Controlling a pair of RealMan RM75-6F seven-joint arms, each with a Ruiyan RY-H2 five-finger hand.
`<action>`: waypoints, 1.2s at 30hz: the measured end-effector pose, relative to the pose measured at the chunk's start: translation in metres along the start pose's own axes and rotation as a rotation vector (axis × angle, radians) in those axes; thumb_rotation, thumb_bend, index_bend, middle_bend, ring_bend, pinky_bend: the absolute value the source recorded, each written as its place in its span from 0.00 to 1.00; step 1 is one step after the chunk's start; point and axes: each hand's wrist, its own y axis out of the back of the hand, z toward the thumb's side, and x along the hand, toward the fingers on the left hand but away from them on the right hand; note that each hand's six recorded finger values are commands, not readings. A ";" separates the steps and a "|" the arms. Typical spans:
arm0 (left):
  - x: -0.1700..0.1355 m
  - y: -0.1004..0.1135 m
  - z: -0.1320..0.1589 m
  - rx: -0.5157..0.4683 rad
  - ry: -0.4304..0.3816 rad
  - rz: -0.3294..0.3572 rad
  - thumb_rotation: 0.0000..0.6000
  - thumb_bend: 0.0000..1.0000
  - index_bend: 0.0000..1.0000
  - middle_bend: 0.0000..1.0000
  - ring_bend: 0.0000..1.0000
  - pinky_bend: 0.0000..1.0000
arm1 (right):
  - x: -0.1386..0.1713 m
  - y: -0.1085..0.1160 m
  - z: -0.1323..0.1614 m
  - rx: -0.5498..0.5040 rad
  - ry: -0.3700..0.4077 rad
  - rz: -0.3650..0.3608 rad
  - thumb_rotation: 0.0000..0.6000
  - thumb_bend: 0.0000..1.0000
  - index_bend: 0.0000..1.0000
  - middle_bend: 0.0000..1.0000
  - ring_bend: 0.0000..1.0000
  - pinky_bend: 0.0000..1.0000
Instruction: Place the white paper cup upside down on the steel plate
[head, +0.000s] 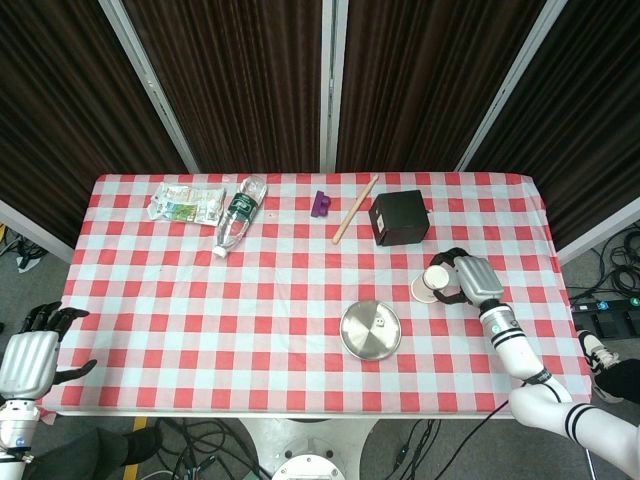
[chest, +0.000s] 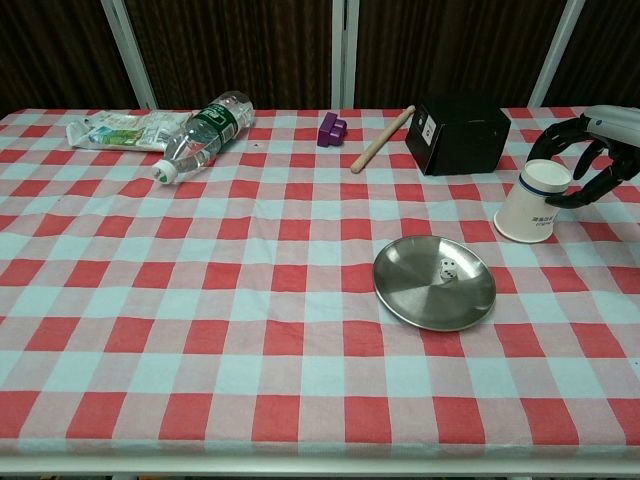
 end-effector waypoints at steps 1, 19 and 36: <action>0.000 0.000 0.000 -0.001 0.002 0.000 1.00 0.06 0.28 0.26 0.13 0.14 | 0.001 0.001 0.001 -0.006 0.004 -0.005 1.00 0.23 0.49 0.38 0.22 0.35; -0.003 -0.003 -0.003 -0.011 0.010 -0.007 1.00 0.06 0.28 0.26 0.13 0.14 | 0.037 -0.007 0.086 -0.063 0.312 0.086 1.00 0.23 0.49 0.41 0.24 0.35; -0.002 -0.006 -0.004 -0.016 0.009 -0.005 1.00 0.06 0.28 0.26 0.13 0.14 | 0.032 -0.054 0.103 0.098 0.379 0.111 1.00 0.23 0.49 0.41 0.24 0.35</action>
